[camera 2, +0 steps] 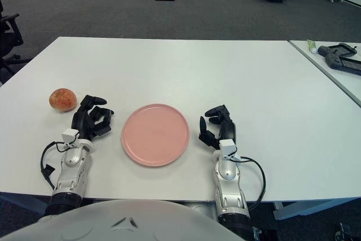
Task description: Put the apple into the plate.
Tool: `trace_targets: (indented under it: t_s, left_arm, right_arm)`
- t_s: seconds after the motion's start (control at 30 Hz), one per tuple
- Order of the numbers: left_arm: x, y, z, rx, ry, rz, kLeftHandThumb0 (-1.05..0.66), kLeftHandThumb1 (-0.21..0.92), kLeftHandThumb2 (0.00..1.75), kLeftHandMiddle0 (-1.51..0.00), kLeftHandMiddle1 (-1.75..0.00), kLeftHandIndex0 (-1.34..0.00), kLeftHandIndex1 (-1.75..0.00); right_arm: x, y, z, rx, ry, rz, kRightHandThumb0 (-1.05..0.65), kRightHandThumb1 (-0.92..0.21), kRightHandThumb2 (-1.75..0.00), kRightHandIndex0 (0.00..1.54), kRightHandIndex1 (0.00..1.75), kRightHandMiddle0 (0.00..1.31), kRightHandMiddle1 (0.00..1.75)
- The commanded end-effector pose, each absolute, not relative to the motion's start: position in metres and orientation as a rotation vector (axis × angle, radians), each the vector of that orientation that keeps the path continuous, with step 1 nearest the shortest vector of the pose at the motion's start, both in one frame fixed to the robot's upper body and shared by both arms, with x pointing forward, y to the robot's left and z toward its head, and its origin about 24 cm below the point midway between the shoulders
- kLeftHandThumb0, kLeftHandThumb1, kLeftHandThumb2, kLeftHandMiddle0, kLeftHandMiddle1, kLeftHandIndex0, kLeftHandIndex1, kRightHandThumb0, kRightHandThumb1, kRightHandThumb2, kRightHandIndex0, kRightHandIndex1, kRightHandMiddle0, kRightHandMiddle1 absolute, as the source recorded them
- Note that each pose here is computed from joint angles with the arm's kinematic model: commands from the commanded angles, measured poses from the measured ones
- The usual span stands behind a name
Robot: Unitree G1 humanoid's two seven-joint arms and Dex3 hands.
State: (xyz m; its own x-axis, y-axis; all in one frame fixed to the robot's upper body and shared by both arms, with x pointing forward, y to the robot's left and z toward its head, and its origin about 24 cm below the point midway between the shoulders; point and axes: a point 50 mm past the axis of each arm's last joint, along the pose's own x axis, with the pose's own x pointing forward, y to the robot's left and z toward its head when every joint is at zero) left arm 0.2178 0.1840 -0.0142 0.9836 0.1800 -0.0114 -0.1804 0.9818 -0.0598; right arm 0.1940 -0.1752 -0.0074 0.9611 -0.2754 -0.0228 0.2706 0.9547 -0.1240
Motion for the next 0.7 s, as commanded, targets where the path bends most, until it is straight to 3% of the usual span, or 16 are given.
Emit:
trace_targets:
  t_s: [0.0, 0.67]
  left_arm:
    - [0.2171, 0.1855, -0.0146, -0.051, 0.008, 0.183, 0.00, 0.47, 1.06, -0.57, -1.48, -0.38, -1.75]
    - [0.2156, 0.1849, -0.0047, -0.089, -0.060, 0.171, 0.00, 0.47, 1.04, -0.61, -1.43, -0.38, -1.75]
  right_arm:
    - [0.1951, -0.1753, -0.0076, -0.111, 0.048, -0.282, -0.40, -0.61, -0.95, 0.63, 1.74, 0.39, 1.75]
    - [0.1957, -0.1748, -0.0071, -0.119, 0.044, -0.276, -0.40, -0.61, -0.95, 0.62, 1.74, 0.39, 1.75]
